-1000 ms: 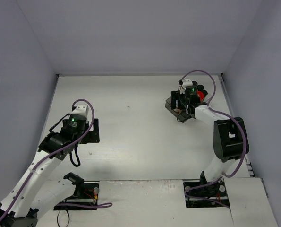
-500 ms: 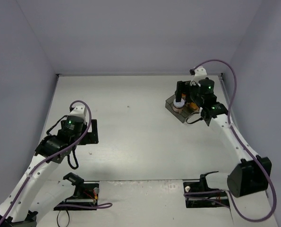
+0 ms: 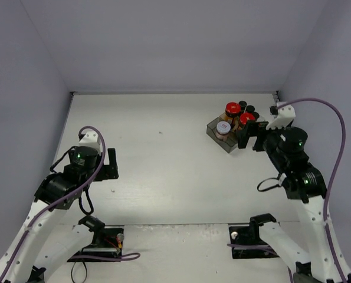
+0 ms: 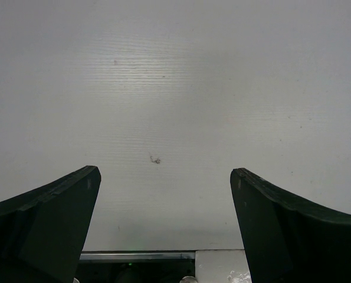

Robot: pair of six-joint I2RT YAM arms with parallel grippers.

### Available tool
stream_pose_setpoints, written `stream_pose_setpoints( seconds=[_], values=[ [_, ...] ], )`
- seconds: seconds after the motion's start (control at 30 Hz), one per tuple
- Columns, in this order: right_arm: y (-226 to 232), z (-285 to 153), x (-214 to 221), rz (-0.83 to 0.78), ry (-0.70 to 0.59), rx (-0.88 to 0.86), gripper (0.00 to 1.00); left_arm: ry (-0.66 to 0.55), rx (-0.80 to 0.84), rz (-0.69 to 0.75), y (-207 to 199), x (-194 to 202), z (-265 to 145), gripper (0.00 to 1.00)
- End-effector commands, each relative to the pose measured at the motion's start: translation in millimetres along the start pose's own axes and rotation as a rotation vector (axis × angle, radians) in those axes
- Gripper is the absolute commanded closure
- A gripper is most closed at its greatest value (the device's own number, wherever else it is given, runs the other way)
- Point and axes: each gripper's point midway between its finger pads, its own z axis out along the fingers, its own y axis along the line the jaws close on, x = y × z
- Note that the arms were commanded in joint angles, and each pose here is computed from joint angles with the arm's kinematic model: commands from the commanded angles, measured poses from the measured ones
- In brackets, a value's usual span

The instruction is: Organize the condiment bottles

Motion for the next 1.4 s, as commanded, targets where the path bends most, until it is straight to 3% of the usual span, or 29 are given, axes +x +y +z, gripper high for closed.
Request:
stream_pose_setpoints(
  seconds=[0.0, 0.3, 0.7, 1.37],
  values=[
    [-4.6, -24.7, 2.0, 0.046, 0.006, 0.037, 0.00, -0.058, -0.042, -0.028, 7.6, -20.1, -9.6, 0.03],
    [-4.7, -80.2, -17.7, 0.033, -0.066, 0.042, 0.00, -0.073, -0.088, -0.062, 18.6, -15.9, -14.0, 0.03],
    [0.6, -113.8, -9.6, 0.069, -0.088, 0.008, 0.00, -0.084, -0.124, -0.106, 24.8, -14.3, -14.4, 0.03],
    [-7.7, -128.4, -3.1, 0.099, -0.071, 0.054, 0.00, -0.052, -0.151, -0.142, 30.6, 0.4, -14.8, 0.03]
  ],
)
